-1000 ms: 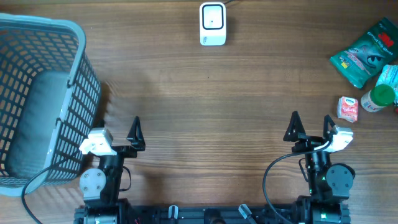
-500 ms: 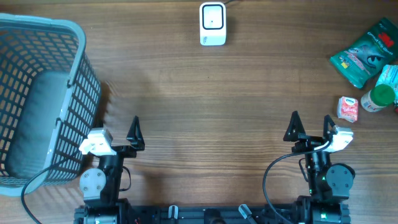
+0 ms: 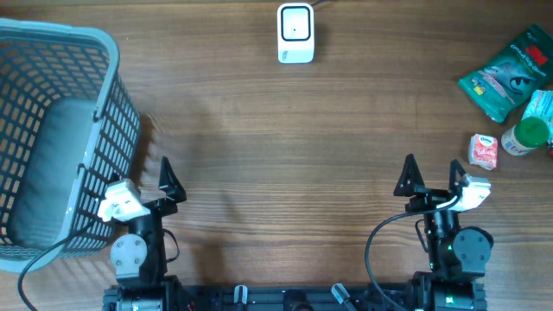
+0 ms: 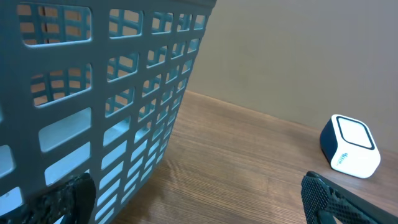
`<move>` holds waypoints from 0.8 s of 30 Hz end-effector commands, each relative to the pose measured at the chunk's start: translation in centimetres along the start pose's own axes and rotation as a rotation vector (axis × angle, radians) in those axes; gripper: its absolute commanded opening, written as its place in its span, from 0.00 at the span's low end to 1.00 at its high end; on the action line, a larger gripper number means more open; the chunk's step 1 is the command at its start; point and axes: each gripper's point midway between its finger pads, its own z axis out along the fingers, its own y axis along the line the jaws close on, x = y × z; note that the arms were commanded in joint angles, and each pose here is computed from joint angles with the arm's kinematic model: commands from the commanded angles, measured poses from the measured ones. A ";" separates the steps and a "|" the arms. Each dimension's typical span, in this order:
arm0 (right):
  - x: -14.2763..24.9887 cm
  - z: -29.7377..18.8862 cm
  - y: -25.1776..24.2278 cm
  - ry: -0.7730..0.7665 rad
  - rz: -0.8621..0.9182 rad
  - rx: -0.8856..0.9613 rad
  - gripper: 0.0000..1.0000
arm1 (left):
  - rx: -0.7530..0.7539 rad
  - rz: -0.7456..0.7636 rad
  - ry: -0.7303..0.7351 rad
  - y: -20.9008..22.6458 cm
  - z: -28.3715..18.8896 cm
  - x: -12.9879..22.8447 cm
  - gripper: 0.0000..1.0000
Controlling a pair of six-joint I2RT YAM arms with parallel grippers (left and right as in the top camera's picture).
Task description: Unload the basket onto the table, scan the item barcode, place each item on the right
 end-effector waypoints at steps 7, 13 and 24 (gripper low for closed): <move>-0.7 -0.2 -0.2 -0.031 -0.066 0.014 1.00 | -0.018 0.019 -0.005 0.3 0.0 0.2 1.00; -0.9 -0.2 0.2 -0.040 -0.279 0.001 1.00 | -0.018 0.019 -0.005 0.3 0.0 0.2 1.00; -0.9 -0.2 0.1 -0.040 -0.281 0.005 1.00 | -0.018 0.019 -0.005 0.3 0.0 0.2 1.00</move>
